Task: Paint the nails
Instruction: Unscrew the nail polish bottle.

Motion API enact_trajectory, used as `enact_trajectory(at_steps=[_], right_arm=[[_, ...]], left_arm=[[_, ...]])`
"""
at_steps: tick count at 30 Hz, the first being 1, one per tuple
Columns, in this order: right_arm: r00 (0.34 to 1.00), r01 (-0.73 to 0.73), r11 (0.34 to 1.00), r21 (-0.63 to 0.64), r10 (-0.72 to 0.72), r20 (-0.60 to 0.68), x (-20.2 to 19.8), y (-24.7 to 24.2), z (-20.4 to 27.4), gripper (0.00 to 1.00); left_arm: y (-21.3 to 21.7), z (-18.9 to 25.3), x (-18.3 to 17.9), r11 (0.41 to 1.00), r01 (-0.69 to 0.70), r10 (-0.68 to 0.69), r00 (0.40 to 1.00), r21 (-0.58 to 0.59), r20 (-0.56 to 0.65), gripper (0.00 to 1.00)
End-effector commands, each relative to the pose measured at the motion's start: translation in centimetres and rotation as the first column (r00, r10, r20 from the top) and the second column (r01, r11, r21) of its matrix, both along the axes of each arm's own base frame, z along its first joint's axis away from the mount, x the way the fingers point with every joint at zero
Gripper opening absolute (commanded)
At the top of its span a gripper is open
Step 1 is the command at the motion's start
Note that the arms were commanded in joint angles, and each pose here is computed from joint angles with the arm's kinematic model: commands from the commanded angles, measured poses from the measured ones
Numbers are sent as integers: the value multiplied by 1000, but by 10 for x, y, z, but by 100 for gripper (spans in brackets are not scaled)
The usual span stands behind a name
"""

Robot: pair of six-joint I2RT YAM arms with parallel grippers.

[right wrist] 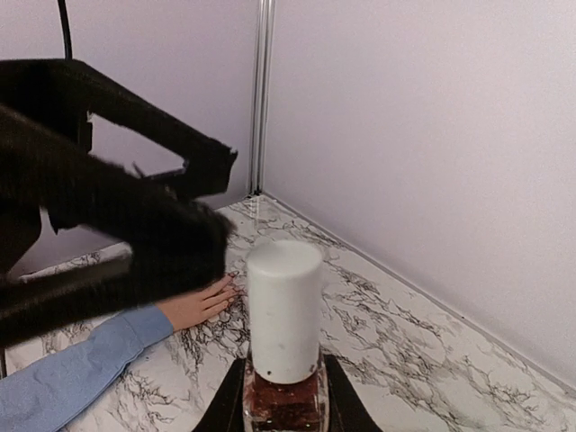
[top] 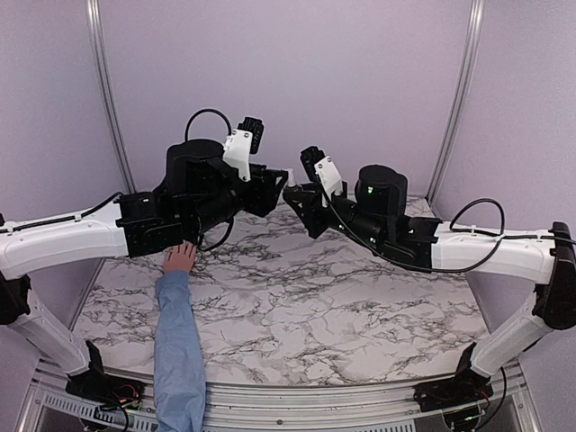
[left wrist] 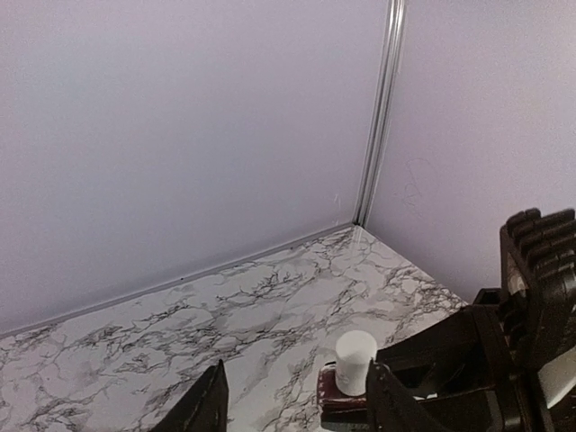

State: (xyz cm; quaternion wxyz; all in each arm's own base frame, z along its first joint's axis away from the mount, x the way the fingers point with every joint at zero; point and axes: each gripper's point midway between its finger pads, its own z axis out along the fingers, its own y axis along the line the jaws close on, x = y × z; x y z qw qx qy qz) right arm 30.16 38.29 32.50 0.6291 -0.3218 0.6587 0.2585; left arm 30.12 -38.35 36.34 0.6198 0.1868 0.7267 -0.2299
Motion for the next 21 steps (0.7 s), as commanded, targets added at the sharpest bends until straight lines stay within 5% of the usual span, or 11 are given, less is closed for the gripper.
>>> enact_trajectory(at_steps=[1, 6, 15, 21], right_arm=[[996, -74, 997, 33, 72, 54, -15, -3, 18, 0], [942, -320, 947, 18, 316, 115, -54, 5, 31, 0], [738, -671, 740, 33, 664, 122, -119, 7, 57, 0], [621, -781, 613, 120, 783, 40, -139, 8, 58, 0]], left_arm=[[28, 40, -11, 993, 98, -94, 994, -61, 63, 59], [42, 68, -39, 932, 349, -335, 933, -102, 129, 69], [39, 84, -118, 679, 734, -718, 659, 20, 225, 70], [18, 88, -139, 490, 872, -856, 486, -25, 176, 65]])
